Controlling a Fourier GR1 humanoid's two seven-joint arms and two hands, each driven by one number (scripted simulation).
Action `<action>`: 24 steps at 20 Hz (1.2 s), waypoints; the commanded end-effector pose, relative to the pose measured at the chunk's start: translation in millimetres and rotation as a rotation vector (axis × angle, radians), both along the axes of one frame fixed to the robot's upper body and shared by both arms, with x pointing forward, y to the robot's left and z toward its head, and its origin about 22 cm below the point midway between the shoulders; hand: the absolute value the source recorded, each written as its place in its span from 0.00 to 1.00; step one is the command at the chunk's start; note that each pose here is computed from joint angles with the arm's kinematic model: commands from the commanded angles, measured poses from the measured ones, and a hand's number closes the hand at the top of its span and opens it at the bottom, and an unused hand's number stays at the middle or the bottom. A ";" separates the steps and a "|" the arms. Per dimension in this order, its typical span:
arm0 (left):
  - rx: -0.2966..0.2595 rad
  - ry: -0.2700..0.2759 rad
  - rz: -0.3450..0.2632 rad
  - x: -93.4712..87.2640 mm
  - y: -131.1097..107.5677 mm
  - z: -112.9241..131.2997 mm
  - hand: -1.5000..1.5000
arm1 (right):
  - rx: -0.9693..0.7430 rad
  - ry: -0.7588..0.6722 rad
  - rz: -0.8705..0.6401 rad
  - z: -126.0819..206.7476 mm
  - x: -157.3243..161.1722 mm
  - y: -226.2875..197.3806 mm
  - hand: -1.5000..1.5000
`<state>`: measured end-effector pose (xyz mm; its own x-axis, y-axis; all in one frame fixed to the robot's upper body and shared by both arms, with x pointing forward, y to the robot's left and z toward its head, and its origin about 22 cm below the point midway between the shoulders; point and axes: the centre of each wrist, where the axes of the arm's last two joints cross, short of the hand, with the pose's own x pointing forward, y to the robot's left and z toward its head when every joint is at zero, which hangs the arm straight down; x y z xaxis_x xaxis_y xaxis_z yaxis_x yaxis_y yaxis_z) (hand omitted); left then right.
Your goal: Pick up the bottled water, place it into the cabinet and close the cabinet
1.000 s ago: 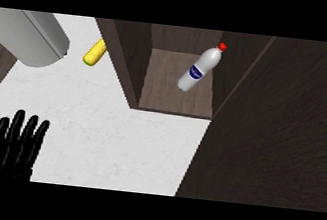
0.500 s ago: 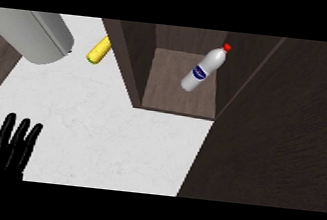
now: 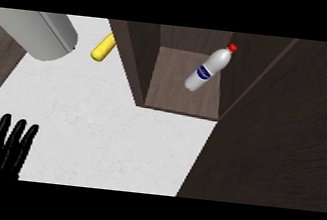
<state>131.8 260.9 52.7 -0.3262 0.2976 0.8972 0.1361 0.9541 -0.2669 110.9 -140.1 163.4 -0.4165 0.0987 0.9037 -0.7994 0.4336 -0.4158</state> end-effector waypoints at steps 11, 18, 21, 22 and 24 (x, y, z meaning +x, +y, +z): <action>0.005 -0.040 -0.074 2.3 6.6 7.0 0.00 | 0.125 0.433 0.184 -40.3 15.2 47.4 1.00; 0.002 -0.029 -0.069 0.1 11.1 8.5 0.00 | 0.300 0.522 0.024 -38.9 35.3 26.6 1.00; 0.022 -0.016 -0.046 -1.1 18.9 2.6 0.00 | 0.374 0.481 -0.111 -36.1 39.6 9.9 1.00; 0.010 -0.038 -0.045 -0.6 15.6 5.6 0.00 | 0.383 0.490 -0.146 -38.2 40.5 7.3 1.00; 0.005 -0.023 -0.038 0.0 15.4 4.0 0.00 | 0.406 0.492 -0.196 -41.0 43.3 3.3 1.00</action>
<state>132.1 275.4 57.7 -0.3358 0.3076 0.8903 0.1902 0.9479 -0.2557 129.1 -141.8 130.5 0.0079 -0.1689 0.9856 -0.9060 0.4159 0.0785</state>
